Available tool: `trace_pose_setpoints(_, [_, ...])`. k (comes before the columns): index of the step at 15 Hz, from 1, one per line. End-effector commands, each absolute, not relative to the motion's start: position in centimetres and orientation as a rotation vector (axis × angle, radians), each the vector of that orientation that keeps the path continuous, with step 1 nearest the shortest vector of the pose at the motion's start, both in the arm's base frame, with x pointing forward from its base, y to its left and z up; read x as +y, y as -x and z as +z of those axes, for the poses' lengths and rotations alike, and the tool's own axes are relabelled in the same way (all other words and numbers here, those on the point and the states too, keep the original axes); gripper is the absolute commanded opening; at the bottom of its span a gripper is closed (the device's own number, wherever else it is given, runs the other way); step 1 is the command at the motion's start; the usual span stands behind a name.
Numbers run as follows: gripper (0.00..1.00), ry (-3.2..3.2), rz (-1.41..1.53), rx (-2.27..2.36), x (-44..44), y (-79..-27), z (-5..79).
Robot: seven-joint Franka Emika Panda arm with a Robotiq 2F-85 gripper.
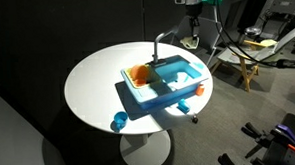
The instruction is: Pick up the white container from the dish rack and place it on the light blue surface next to the tap
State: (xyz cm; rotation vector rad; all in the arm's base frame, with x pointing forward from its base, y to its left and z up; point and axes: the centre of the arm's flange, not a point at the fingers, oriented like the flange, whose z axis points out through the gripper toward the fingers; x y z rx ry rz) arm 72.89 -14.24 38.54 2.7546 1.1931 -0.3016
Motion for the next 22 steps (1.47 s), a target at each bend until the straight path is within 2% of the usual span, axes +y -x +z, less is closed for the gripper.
trace_pose_setpoints(1, [0.08, -2.72, -0.27, 1.255, -13.5, -74.2, 38.8])
trace_pose_setpoints(14, [0.08, -2.708, -0.13, 1.328, -10.6, -75.3, 38.4])
trace_pose_setpoints(15, [0.31, -2.712, -0.165, 1.292, -10.2, -74.7, 38.0])
trace_pose_setpoints(22, [0.31, -2.713, -0.165, 1.292, -10.2, -74.7, 37.9])
